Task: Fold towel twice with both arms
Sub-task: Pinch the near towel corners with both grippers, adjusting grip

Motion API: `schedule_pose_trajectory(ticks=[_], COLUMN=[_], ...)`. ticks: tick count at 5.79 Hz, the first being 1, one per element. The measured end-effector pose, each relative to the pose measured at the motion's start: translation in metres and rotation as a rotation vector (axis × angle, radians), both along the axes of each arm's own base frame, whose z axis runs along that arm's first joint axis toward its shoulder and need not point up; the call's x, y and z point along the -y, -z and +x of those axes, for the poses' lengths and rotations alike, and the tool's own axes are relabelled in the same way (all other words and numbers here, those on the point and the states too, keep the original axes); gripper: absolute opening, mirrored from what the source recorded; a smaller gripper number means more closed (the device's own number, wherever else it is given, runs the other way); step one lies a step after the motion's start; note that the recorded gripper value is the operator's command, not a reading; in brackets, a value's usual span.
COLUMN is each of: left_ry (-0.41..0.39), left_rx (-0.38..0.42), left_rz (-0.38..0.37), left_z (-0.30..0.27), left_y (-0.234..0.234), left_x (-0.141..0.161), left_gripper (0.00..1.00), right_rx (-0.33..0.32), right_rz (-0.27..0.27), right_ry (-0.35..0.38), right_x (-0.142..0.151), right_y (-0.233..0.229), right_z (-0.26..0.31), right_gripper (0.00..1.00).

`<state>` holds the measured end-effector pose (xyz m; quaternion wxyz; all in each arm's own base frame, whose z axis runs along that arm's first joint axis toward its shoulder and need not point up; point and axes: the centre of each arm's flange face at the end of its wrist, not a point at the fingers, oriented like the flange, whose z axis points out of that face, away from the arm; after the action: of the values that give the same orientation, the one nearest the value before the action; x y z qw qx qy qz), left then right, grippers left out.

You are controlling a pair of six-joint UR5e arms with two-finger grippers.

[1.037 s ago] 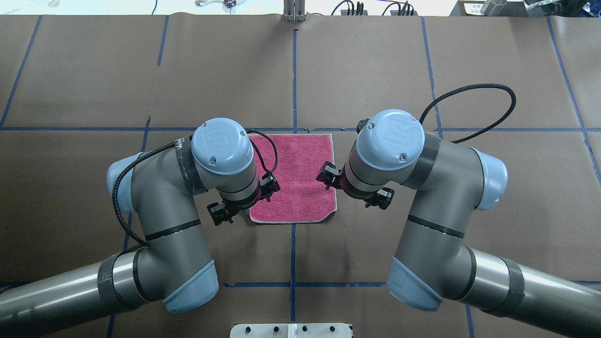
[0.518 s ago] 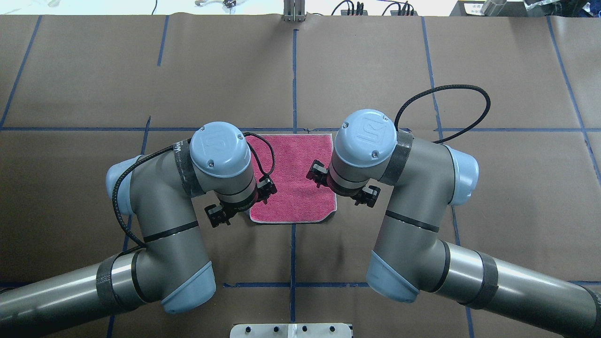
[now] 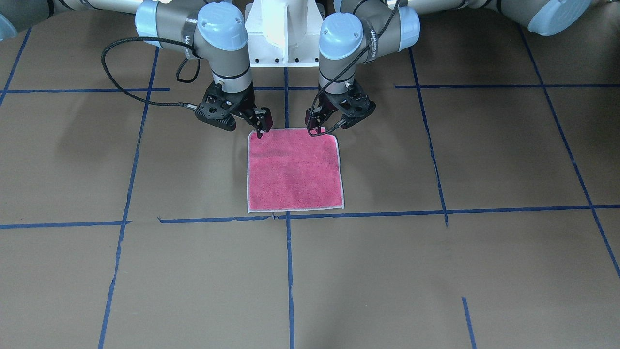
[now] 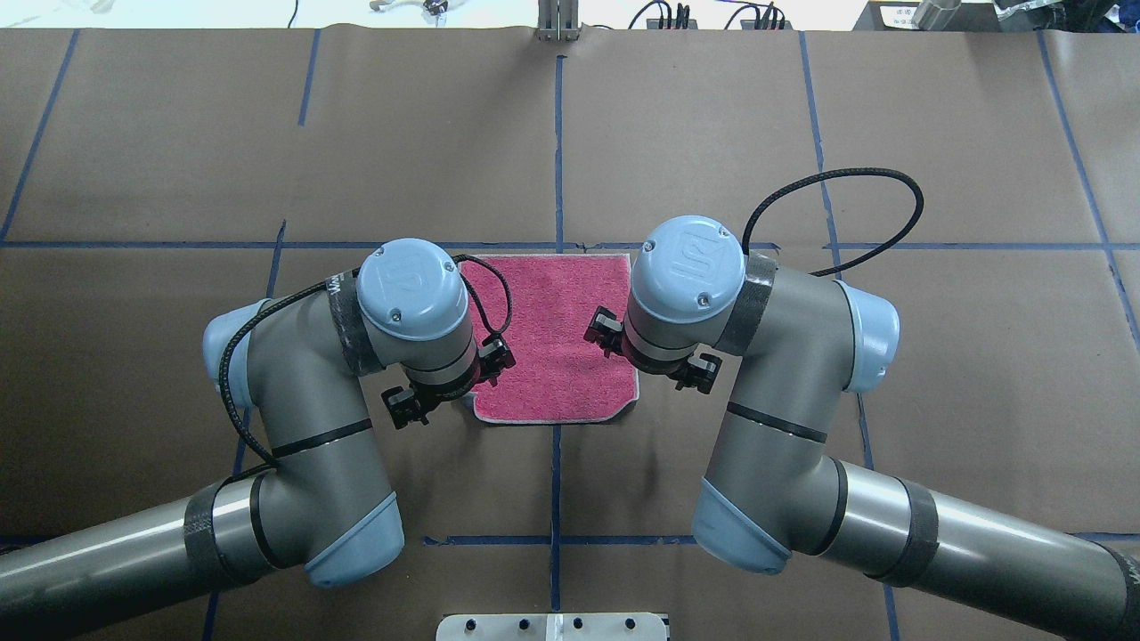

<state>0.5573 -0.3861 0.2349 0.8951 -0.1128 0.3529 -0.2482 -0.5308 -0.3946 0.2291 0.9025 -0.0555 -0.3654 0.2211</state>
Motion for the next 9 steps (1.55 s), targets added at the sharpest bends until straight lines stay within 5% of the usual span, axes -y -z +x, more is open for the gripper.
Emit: schedule_pose_trajectory(ticks=[3,6,9], left_ry=[-0.002,-0.007,-0.007], left_rx=[-0.001,-0.004,-0.002], left_rz=[0.029,0.04,0.039], left_z=[0.013,0.013,0.015], left_y=[-0.017,-0.019,-0.02], left_x=[0.009,0.01,0.01], left_gripper=[0.98,0.66,0.59], right_rx=[0.042,0.048,0.056], right_rz=[0.018,0.019,0.021], right_ry=[0.001,0.0,-0.002], right_x=[0.003,0.004,0.003], right_y=[-0.013,-0.013,-0.009], right_z=[-0.016,-0.017,-0.016], right_gripper=[1.0,1.0,1.0])
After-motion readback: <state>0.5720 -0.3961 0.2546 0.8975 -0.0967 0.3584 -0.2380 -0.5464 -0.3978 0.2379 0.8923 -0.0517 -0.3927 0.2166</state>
